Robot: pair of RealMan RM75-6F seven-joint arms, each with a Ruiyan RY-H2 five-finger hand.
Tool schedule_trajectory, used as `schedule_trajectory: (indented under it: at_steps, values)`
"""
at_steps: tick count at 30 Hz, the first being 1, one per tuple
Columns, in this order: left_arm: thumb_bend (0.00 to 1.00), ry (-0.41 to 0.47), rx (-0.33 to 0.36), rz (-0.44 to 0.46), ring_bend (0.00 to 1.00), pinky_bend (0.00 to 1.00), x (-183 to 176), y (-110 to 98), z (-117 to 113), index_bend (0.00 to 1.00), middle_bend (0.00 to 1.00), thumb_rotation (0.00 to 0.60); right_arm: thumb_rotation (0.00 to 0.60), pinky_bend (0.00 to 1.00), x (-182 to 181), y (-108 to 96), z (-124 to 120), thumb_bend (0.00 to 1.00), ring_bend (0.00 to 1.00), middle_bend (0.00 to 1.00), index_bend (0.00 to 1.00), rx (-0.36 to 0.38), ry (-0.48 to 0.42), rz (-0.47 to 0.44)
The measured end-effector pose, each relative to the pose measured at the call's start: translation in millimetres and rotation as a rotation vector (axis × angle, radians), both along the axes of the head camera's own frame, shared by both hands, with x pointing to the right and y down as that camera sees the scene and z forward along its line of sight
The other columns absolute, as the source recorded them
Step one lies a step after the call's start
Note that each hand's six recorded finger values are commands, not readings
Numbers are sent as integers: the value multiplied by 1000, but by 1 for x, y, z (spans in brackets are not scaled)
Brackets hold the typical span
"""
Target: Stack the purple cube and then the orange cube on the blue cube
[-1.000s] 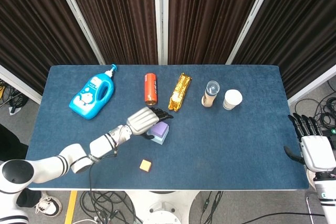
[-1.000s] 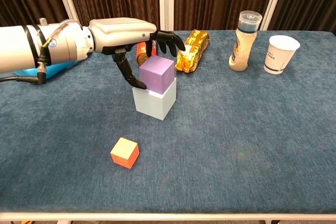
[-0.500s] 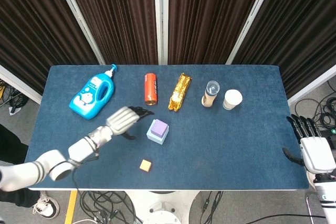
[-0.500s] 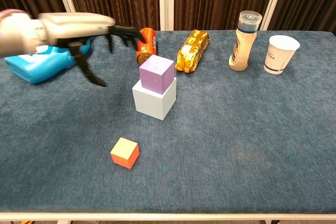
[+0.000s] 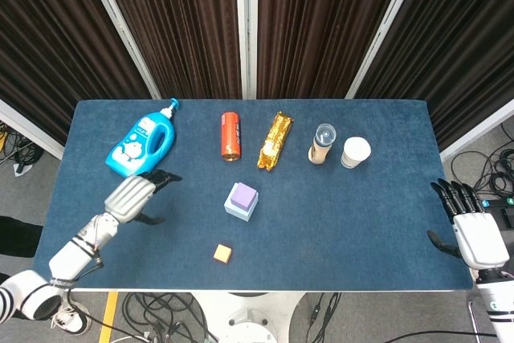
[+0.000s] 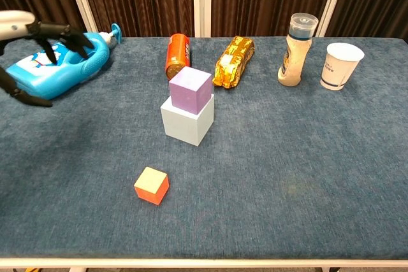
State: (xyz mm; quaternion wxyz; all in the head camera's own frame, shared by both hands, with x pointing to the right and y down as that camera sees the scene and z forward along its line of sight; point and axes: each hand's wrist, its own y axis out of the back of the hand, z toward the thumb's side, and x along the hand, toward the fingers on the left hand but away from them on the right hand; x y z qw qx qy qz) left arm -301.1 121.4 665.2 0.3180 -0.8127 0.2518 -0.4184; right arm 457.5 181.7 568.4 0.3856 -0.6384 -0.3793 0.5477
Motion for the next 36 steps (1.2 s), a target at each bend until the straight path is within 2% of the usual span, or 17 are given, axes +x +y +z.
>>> schedule_trajectory:
  at_steps: [5,7,12,19,23,28,36]
  values:
    - [160,69,-124,-41,268,348,-7,26,4,294,431,600,600,0,0,-1,3,193,0,53,17,-10,7,2]
    - [160,89,-124,-12,282,354,-3,32,2,311,446,600,600,0,0,-1,5,193,0,53,17,-16,11,4]
    - [160,125,-22,166,293,367,14,46,-2,322,455,600,600,0,0,-2,6,194,0,53,17,-18,9,6]
    - [161,110,120,463,310,405,30,72,1,335,469,600,600,0,2,-3,7,193,0,53,17,-21,6,16]
    - [161,121,235,634,310,406,47,84,0,334,469,600,600,0,2,-3,9,193,0,53,17,-27,8,13]
    - [161,146,287,696,314,411,64,83,-3,335,469,600,600,0,1,-4,10,193,0,53,17,-31,10,10]
    - [161,127,436,889,315,414,89,85,-2,334,469,600,600,0,2,-5,7,194,0,54,17,-24,3,17]
